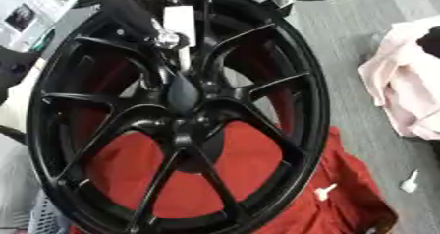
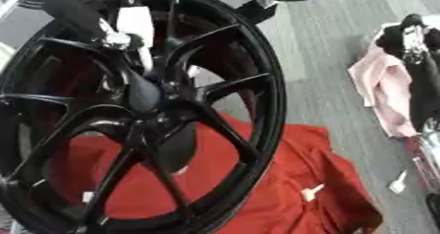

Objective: Pull the pin out of the wheel hub.

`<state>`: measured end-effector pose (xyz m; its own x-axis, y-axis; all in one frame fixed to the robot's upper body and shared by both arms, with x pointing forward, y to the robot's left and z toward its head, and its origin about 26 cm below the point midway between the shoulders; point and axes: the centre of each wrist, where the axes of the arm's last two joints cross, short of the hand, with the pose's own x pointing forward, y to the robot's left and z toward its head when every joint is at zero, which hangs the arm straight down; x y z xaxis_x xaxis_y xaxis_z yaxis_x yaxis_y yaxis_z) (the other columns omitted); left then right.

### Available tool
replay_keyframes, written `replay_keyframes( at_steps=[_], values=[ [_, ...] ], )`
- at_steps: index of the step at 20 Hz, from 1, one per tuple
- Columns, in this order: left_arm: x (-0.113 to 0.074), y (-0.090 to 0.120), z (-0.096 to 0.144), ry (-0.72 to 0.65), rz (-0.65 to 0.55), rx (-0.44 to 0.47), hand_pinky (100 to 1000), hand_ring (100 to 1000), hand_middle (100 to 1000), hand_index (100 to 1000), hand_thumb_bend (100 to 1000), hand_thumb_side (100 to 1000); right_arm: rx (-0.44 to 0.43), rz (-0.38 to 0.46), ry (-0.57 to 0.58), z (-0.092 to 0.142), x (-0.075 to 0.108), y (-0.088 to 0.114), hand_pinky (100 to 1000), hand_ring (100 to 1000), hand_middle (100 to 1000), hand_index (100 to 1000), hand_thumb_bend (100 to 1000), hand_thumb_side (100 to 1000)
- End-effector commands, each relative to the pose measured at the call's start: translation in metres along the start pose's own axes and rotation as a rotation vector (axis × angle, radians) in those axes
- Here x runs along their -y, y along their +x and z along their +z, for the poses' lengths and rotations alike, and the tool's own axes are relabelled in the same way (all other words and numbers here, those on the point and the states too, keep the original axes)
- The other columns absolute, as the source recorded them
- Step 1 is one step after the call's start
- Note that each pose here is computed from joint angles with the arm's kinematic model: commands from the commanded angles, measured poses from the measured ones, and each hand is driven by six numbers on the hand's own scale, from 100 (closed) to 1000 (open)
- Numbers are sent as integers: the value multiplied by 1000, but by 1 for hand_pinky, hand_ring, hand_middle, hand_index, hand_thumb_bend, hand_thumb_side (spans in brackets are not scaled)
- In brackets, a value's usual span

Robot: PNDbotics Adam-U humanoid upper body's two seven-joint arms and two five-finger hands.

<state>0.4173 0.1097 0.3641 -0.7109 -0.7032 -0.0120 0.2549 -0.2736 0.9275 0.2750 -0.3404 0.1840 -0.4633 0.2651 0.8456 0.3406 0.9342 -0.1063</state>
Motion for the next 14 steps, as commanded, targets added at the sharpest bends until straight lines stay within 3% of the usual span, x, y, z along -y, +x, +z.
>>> replay_keyframes(
  at_steps=[1,4,7,10,14],
  values=[
    [-16,3,14,54,8,6,816,696,558,767,162,576,20,-2,7,-2,0,7,818,684,558,600,100,701],
    [-17,5,16,62,26,9,782,617,480,710,100,505,20,-2,5,-2,1,7,818,684,558,600,100,701],
    [-18,6,17,72,51,9,738,545,409,666,100,415,20,-3,5,-2,1,7,819,685,559,600,100,703],
    [-19,6,18,82,78,10,714,504,355,617,100,314,17,-5,3,-1,0,6,819,685,559,601,100,707],
    [-20,7,20,116,112,7,685,474,311,557,100,266,13,-7,1,-1,0,6,820,685,559,601,100,714]
  ],
)
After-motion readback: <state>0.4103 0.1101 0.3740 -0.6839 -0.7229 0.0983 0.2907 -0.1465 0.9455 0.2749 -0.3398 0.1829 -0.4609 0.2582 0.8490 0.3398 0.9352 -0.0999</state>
